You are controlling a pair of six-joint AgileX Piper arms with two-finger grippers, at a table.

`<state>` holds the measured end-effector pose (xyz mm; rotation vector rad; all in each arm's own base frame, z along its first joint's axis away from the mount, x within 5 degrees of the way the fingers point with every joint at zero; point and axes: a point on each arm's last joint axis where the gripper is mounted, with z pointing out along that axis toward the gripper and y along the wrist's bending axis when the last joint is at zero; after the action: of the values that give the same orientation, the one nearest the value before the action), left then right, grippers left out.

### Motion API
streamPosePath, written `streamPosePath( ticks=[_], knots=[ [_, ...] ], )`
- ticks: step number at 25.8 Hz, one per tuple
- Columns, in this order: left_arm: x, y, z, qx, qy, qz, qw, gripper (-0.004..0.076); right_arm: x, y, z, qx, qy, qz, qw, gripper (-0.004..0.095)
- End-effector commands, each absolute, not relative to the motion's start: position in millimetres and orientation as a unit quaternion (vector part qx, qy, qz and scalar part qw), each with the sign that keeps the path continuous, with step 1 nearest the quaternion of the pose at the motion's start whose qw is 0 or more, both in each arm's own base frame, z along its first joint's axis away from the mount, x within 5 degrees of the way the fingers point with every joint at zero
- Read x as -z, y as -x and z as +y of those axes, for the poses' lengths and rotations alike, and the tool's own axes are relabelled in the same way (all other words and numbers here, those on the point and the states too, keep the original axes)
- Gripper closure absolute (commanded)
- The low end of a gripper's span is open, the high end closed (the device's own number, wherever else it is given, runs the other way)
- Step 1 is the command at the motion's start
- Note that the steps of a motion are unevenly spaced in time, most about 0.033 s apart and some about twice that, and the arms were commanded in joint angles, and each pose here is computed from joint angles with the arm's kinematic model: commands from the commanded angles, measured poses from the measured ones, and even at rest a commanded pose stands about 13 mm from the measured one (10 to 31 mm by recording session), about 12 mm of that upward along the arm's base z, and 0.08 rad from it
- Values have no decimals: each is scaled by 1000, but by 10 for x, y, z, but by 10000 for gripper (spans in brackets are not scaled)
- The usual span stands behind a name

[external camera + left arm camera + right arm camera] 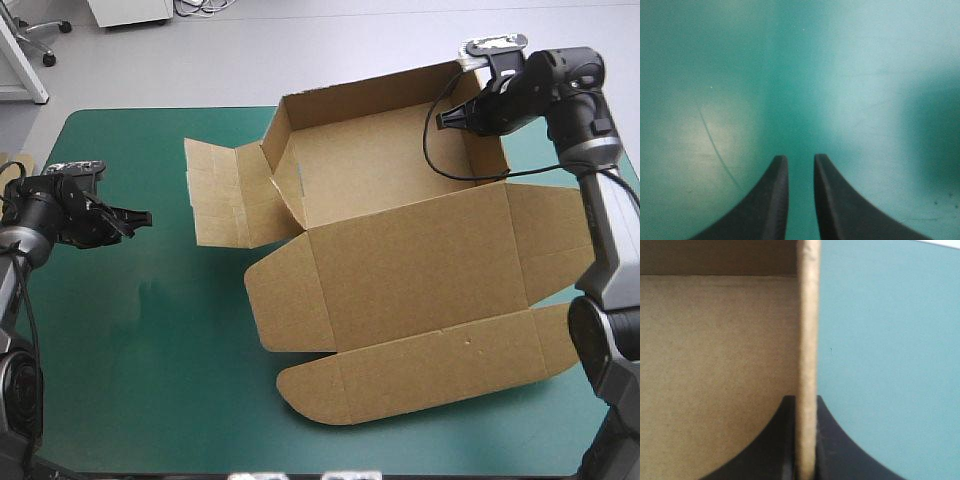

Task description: Fold the box

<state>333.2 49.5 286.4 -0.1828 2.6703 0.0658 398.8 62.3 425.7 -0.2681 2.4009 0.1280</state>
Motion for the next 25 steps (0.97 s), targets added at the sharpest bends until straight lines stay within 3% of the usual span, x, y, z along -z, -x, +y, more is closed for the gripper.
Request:
streamPosePath(
  ticks=[1, 5, 13, 25],
  knots=[
    [-2926, -3399, 472, -9, 73, 965, 252, 640, -4906, -3513, 457, -74, 99, 888, 443, 942],
    [-2880, -3512, 232, 132, 56, 952, 270, 671, -5088, -3193, 250, -103, 87, 875, 464, 942],
    [-2992, -3603, -283, 360, -35, 882, 302, 671, -4768, -3155, 192, -136, 75, 888, 432, 942],
    [-3018, -3447, -1059, 414, -132, 863, 258, 671, -4425, -3306, 195, -148, 62, 893, 421, 942]
  ],
)
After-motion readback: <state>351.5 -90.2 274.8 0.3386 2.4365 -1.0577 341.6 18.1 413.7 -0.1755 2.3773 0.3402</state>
